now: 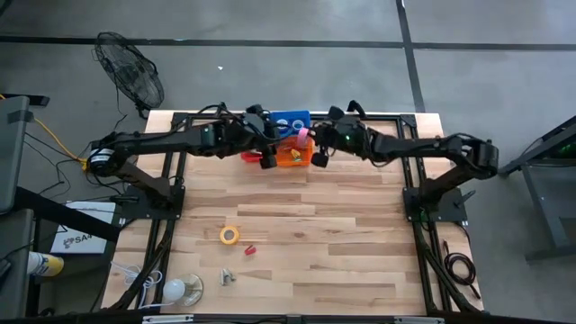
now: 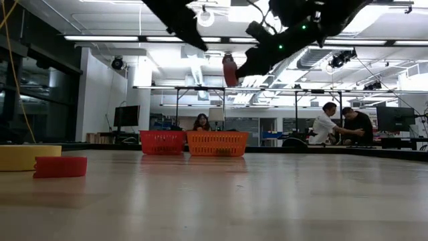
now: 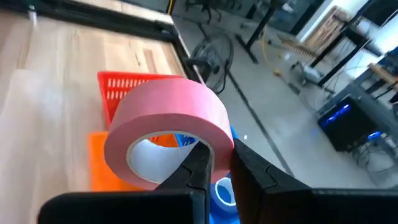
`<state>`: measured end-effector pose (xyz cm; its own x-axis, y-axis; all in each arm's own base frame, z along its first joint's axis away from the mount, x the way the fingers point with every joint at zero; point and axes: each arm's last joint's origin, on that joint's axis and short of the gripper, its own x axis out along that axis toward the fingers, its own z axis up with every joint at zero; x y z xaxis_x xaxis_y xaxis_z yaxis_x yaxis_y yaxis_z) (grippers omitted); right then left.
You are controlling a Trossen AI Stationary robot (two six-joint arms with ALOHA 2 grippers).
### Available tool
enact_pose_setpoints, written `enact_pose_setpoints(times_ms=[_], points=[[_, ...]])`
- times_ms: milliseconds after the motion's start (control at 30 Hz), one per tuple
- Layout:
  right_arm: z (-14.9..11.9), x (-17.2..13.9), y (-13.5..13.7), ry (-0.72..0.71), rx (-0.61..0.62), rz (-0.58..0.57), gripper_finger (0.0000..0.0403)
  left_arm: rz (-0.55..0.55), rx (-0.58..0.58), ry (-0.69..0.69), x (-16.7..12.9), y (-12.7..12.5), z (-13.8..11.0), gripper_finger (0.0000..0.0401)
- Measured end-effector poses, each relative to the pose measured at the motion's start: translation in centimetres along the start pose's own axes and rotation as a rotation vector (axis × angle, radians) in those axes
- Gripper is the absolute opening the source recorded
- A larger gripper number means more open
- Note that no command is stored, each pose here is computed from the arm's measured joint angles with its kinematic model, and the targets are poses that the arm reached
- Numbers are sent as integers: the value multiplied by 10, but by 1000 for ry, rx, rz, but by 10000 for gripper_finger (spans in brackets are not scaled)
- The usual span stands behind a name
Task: Pick and place Stapler, Stapler remover, tape
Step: Put the pink tape into the blue bin
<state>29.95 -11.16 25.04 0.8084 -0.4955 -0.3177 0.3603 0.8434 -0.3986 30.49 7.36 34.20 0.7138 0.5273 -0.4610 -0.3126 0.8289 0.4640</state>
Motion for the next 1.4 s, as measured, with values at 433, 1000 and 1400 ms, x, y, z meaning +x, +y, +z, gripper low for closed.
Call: enact_pose_setpoints(times_ms=[433, 1000, 1400], points=[[2, 74, -77, 325, 42, 98, 29, 72, -36, 254, -13, 24, -30, 231], [-19, 169, -114, 724, 22, 234, 29, 84, -90, 473, 2, 33, -93, 231], [-35, 189, -110, 839, 74, 281, 29, 88, -164, 437, -14, 32, -112, 231]])
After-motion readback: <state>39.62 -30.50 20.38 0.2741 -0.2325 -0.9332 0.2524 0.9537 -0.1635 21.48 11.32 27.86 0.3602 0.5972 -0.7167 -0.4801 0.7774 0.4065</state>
